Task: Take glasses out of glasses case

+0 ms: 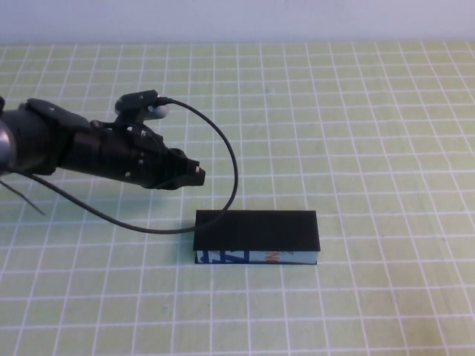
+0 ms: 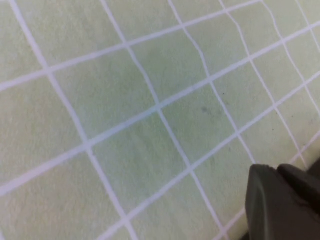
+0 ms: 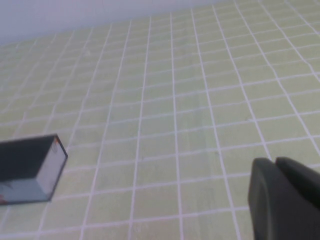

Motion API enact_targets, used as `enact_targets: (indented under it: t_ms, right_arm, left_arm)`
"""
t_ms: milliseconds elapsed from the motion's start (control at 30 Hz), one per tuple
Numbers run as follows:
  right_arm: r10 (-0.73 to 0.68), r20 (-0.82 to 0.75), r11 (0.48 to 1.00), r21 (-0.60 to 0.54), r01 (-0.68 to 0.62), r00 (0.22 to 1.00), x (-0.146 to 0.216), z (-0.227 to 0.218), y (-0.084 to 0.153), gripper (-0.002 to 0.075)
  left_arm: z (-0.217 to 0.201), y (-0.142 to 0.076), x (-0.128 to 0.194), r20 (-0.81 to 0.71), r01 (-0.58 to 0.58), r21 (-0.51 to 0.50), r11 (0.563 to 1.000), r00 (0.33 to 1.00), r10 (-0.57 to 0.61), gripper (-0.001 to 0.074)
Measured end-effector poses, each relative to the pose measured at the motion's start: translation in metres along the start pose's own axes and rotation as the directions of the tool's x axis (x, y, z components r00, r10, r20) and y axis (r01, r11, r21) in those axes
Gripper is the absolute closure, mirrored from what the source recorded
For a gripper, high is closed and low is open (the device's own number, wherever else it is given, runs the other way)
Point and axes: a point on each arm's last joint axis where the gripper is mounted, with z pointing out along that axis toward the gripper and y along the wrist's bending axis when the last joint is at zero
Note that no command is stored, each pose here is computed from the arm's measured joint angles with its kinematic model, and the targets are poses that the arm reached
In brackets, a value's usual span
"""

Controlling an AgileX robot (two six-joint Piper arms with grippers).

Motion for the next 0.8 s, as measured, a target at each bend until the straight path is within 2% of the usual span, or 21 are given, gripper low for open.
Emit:
enact_targets:
  t_ms: [133,267,433,533,633,800]
  right_arm:
    - [0.155,0.085,0.988,-0.038,-0.152,0.984,-0.008,0.000,0.002,0.0743]
    - [0.349,0.146,0.937,-0.087,-0.339,0.926,-0.015,-0.001,0.003,0.0743]
    - [0.479,0.190,0.878,-0.120,-0.464,0.857,-0.020,-0.002,0.001,0.0743]
    - [0.510,0.094,0.855,-0.158,-0.493,0.855,-0.020,-0.004,0.010,0.0743]
    - [0.500,-0.025,0.847,-0.196,-0.495,0.866,-0.035,-0.008,0.024,0.0743]
    - [0.371,-0.276,0.886,-0.182,-0.427,0.887,-0.065,0.000,0.044,0.0743]
  left_arm:
    - [0.019,0.006,-0.005,-0.019,-0.006,0.019,1.000,1.000,0.006,0.0739]
    - [0.031,0.013,-0.003,-0.048,0.018,0.040,0.999,0.999,-0.016,0.0739]
    - [0.042,0.019,0.006,-0.094,0.038,0.053,0.998,0.995,-0.033,0.0739]
    - [0.046,0.021,0.010,-0.114,0.046,0.057,0.997,0.993,-0.040,0.0739]
    - [0.048,0.021,0.011,-0.124,0.045,0.057,0.997,0.992,-0.038,0.0739]
    - [0.048,0.021,0.012,-0.137,0.047,0.056,0.997,0.990,-0.039,0.0739]
